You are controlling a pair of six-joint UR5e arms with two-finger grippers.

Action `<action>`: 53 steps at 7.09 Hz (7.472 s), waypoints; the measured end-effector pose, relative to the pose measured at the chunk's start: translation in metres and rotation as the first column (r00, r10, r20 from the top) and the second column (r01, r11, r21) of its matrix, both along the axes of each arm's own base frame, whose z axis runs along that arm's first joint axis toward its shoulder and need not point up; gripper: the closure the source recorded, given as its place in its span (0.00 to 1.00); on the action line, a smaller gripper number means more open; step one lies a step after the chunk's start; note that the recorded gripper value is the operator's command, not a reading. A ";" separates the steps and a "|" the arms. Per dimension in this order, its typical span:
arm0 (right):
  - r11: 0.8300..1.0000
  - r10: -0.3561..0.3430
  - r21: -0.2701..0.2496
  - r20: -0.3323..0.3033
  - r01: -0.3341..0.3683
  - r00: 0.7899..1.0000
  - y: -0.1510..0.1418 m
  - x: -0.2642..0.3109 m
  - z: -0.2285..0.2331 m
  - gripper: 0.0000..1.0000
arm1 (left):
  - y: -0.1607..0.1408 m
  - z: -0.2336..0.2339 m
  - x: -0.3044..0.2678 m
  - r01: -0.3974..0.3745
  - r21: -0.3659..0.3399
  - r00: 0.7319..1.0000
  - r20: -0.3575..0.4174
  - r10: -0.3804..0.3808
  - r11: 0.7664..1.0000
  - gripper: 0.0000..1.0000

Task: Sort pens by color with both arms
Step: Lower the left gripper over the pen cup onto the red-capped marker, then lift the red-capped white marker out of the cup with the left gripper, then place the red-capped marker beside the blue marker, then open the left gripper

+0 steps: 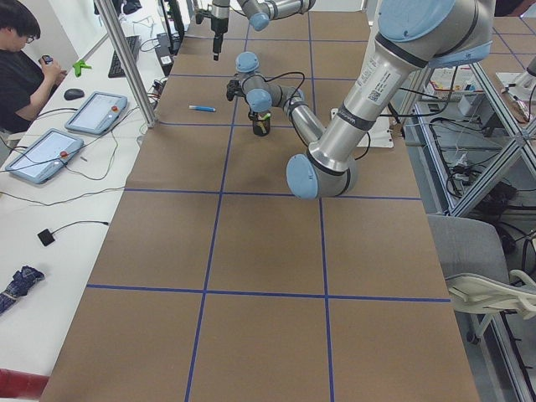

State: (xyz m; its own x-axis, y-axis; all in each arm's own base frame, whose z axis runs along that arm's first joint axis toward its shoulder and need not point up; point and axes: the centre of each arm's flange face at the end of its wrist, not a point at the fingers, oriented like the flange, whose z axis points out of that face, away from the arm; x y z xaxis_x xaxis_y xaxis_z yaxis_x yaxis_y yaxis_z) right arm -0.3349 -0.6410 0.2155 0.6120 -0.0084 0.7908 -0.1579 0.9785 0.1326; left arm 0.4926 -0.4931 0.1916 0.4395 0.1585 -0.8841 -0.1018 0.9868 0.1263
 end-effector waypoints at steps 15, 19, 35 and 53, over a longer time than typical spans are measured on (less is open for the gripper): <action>1.000 0.011 -0.003 -0.001 -0.011 1.000 -0.003 0.007 0.003 0.00 | 0.007 0.005 0.013 -0.019 -0.009 1.000 0.012 0.019 1.000 0.72; 1.000 0.011 -0.002 -0.003 -0.011 1.000 -0.004 0.008 0.005 0.00 | 0.007 0.001 0.013 -0.018 -0.007 1.000 0.007 0.018 1.000 0.88; 1.000 0.011 0.016 0.012 -0.011 1.000 0.011 0.016 0.009 0.00 | -0.038 -0.079 -0.068 0.795 0.207 0.605 -0.332 -0.724 0.570 1.00; 1.000 0.009 0.014 -0.002 -0.009 1.000 0.012 0.016 0.020 0.00 | -0.077 -0.043 0.162 0.857 0.394 0.412 -0.134 -0.901 0.333 0.00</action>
